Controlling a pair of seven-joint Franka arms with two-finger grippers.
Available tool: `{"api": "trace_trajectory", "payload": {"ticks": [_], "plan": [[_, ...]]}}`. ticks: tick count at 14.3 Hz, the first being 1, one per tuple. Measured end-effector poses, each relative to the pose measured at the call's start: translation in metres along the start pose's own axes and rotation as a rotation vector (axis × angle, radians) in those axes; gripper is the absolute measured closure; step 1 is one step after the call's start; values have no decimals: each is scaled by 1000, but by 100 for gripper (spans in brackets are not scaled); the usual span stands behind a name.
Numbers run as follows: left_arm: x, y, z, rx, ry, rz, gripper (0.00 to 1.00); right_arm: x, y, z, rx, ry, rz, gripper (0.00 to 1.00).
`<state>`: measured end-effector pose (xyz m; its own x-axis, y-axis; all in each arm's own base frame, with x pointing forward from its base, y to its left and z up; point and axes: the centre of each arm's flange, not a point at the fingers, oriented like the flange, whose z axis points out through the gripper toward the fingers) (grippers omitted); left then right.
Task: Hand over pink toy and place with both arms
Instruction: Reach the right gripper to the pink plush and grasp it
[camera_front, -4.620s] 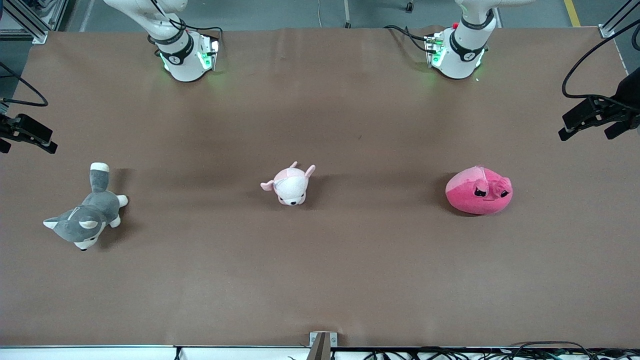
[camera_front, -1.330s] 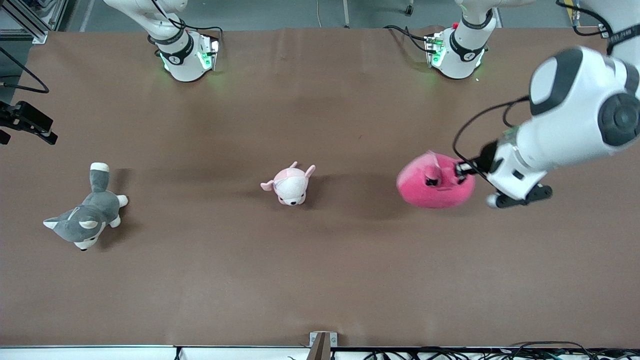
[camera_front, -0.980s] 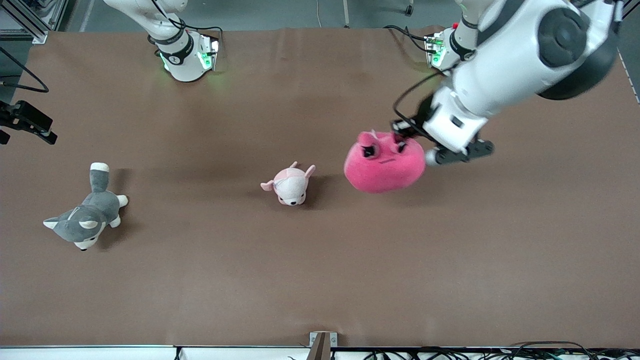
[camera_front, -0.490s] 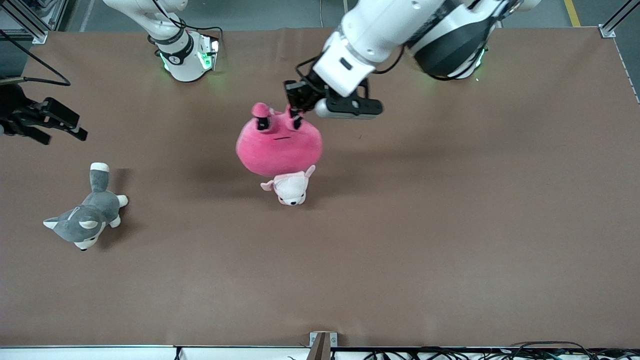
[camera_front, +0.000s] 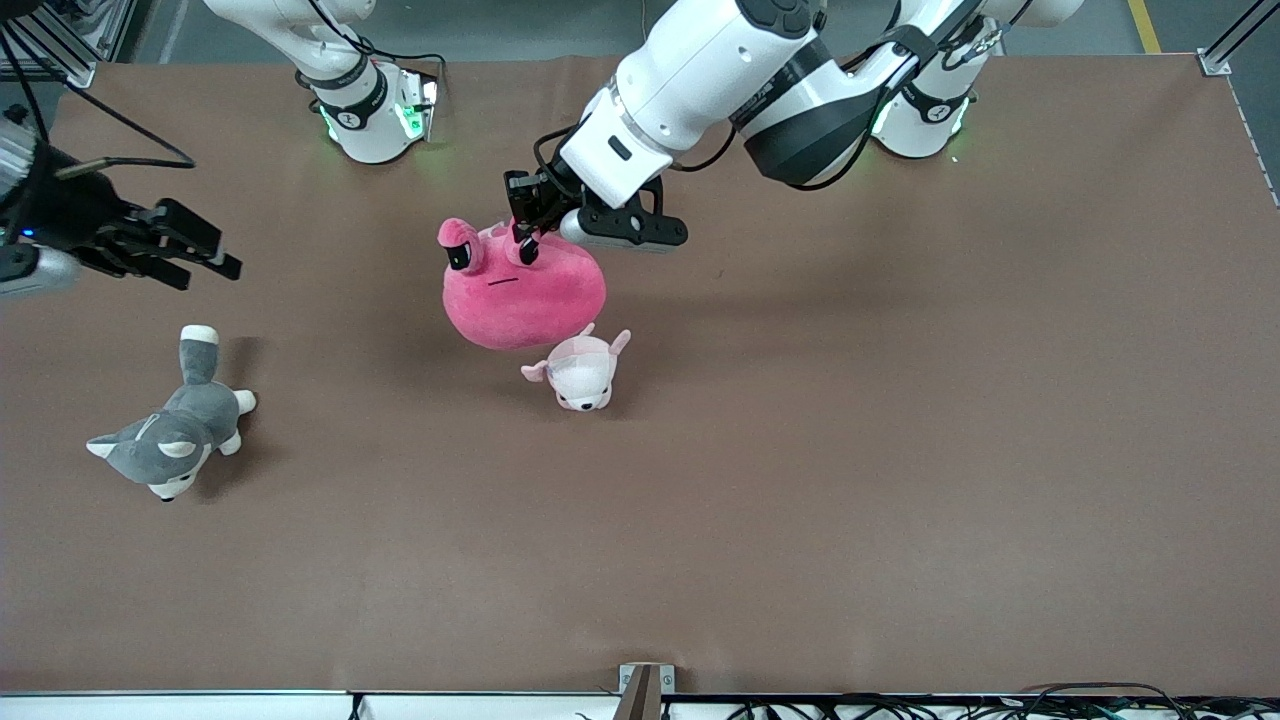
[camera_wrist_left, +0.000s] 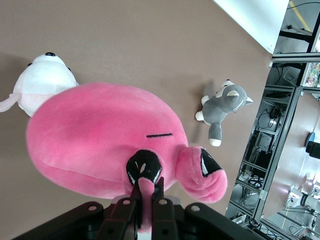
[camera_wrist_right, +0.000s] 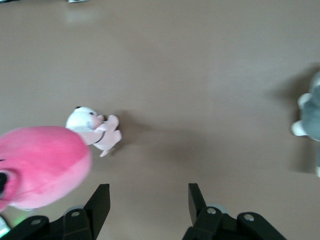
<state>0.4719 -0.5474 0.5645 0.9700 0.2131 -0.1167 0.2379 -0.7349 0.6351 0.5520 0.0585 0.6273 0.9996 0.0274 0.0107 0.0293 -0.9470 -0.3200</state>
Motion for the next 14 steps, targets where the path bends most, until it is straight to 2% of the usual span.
{"api": "trace_trajectory", "payload": {"ticks": [3,8,14], "plan": [[2,-2,6,2,-6,-4,90,1,-21,12,51,-26,-25,28],[3,-3,8,4,-7,-6,90,-2,-65,36,56,-68,-98,29],[5,-4,9,5,-6,-9,90,5,-84,57,159,-98,-100,29]]}}
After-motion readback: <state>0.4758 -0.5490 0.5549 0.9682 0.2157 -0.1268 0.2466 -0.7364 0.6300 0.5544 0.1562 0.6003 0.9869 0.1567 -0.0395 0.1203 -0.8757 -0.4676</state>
